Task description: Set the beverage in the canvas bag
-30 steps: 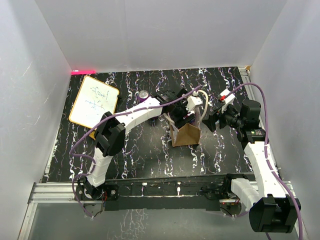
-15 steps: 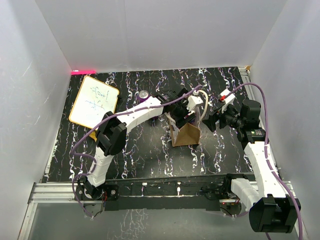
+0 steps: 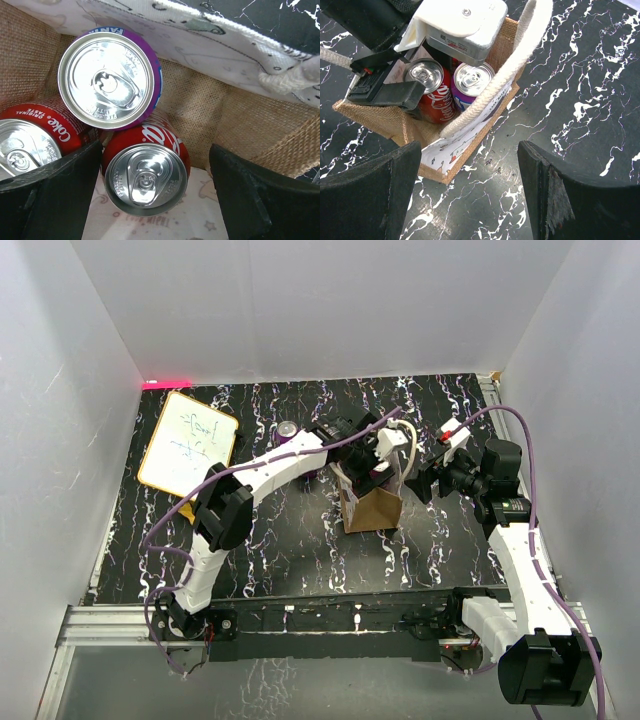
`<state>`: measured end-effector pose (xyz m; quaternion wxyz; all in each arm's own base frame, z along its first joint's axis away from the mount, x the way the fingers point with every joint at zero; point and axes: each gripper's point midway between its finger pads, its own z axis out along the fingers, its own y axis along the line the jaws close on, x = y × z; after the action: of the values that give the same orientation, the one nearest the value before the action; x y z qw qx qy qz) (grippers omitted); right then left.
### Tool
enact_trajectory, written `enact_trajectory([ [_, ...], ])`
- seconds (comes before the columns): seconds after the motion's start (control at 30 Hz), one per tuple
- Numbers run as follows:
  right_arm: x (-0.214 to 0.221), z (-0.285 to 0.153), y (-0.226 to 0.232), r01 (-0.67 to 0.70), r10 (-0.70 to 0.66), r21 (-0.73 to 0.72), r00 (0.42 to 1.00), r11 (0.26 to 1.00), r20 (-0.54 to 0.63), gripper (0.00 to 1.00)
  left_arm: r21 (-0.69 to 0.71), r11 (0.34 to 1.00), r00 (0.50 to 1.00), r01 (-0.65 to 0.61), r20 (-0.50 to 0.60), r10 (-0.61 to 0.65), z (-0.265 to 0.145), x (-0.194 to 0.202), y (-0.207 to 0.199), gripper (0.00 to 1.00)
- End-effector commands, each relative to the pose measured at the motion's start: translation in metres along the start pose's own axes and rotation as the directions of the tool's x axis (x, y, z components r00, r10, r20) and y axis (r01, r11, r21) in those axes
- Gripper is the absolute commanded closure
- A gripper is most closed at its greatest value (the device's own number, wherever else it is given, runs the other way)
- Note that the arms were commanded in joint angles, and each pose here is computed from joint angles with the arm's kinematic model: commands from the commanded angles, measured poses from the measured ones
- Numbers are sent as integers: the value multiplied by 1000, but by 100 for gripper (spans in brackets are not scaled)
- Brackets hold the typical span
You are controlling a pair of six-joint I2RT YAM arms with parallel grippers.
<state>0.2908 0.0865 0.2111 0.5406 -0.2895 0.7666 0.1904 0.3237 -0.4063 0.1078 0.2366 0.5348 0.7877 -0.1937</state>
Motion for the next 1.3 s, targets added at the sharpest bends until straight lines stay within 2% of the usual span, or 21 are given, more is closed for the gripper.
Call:
enact_trajectory([
  [0.0,-14,-2,-6,45,-46,23,998,999,48,19,-34,999,996,-14,83,17,-40,-31,1,12],
  [0.37,-13,-1,-6,43,-44,20,998,999,48,19,-60,996,986,-64,152,73,-80,-55,-1,3],
  [0.63,-14,-3,-6,42,-43,20,998,999,53,19,-98,990,971,-97,209,116,-112,-73,-2,3],
  [0.87,-14,-3,-7,38,-39,22,998,999,53,19,-197,975,953,-103,261,154,-142,-80,6,3],
  [1.03,-14,-4,-7,39,-40,24,998,999,56,19,-301,951,952,-75,263,158,-163,-74,18,3],
  [1.27,-14,-4,-8,35,-36,26,998,999,56,19,-395,919,934,-16,321,154,-210,-68,34,3],
])
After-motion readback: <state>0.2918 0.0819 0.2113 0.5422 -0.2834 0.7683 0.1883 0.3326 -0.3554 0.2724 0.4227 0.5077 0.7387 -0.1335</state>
